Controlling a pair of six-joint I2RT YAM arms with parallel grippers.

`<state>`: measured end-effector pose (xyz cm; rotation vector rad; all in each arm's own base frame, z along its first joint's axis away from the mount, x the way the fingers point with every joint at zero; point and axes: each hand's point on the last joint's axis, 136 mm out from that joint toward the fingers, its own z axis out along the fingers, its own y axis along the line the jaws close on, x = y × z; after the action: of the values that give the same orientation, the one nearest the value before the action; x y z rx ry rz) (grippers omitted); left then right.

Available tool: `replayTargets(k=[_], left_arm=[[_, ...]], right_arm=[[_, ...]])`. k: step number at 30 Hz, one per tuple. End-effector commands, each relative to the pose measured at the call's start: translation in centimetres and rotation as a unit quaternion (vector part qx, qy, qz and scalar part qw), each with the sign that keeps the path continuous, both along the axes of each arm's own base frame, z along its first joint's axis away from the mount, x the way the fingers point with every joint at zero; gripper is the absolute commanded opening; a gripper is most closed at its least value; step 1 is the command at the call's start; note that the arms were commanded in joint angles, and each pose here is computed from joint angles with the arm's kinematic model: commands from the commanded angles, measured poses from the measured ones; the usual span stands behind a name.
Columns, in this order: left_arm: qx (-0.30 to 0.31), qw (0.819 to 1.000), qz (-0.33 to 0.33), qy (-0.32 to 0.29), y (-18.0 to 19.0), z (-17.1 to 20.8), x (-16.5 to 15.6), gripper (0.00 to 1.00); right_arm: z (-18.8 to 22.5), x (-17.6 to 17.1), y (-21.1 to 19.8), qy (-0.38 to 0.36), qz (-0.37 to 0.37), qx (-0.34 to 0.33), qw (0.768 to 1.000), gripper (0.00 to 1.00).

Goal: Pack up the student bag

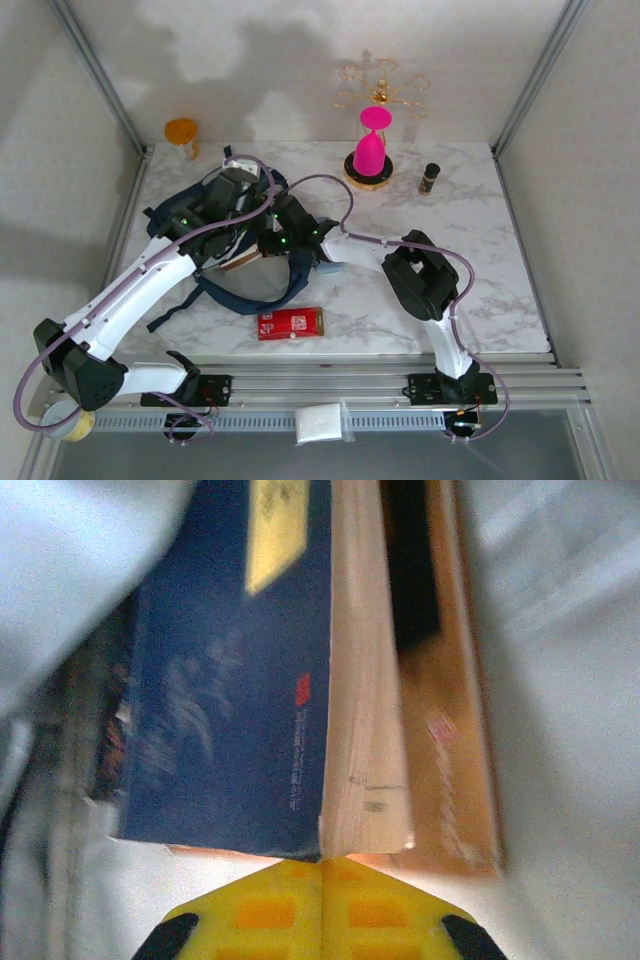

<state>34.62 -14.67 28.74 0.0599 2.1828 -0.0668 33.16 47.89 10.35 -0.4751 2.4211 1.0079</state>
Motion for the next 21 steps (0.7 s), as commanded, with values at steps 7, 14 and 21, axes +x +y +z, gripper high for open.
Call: replayTargets(k=[7, 14, 21], left_arm=[[-0.05, 0.997, 0.03, -0.049, 0.6, 2.5, 0.2, 0.0], [-0.067, 0.997, 0.018, -0.018, -0.4, -0.6, 0.0, 0.0], [-0.077, 0.996, 0.05, 0.0, 0.3, -3.2, -0.4, 0.0]], right_arm=[[3.2, -2.6, -2.6, -0.037, 0.017, 0.027, 0.999, 0.13], [0.1, -5.1, -10.8, 0.017, -0.072, -0.087, 0.993, 0.45], [-1.8, -1.7, -10.8, 0.005, -0.103, -0.158, 0.982, 0.69]])
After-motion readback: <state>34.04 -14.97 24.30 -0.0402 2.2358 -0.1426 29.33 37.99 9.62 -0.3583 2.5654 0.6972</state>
